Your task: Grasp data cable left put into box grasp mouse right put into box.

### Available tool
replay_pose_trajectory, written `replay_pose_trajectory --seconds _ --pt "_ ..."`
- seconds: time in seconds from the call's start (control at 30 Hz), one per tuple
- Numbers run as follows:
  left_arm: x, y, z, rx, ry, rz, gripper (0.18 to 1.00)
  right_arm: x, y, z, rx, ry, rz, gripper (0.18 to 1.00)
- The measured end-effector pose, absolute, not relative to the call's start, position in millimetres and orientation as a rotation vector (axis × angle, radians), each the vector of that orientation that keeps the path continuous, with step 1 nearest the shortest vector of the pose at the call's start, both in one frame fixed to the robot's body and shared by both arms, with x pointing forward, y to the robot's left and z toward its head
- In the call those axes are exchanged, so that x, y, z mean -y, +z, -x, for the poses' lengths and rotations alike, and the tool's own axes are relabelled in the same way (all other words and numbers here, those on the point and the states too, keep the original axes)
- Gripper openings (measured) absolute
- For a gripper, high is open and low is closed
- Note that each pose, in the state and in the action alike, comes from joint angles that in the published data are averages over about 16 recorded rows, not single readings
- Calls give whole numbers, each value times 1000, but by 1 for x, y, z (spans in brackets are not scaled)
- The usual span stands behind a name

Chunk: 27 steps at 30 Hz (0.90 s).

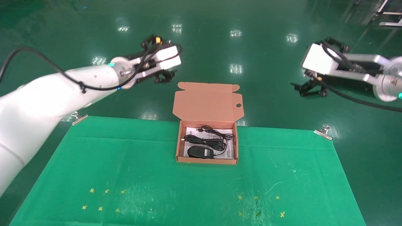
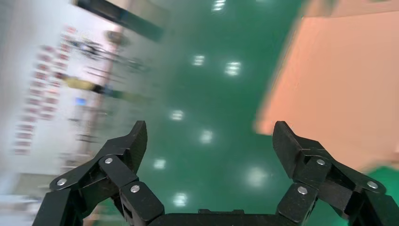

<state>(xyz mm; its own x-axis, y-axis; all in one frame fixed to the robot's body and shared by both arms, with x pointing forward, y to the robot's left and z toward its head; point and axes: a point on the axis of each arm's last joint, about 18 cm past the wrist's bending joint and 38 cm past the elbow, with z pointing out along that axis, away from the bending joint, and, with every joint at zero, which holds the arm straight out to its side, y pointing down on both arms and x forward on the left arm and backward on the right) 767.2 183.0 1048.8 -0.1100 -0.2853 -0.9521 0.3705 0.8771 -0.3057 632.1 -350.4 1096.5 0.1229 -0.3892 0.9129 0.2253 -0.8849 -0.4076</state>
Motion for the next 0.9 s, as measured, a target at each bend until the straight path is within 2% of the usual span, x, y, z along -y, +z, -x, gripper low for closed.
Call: replay_pose_trajectory --seconds 0.3,0.7,0.9 --pt "-207 1016 -745 -1698 -832 39 980 341 1060 -626 -202 -1547 1999 1000" --pt "-236 989 -691 -1793 -1205 97 1001 320 1017 -601 -177 -1170 1984 1000" --pt "-245 986 -671 -1809 -1307 91 1001 314 1008 -590 -150 -1068 1963 1000"
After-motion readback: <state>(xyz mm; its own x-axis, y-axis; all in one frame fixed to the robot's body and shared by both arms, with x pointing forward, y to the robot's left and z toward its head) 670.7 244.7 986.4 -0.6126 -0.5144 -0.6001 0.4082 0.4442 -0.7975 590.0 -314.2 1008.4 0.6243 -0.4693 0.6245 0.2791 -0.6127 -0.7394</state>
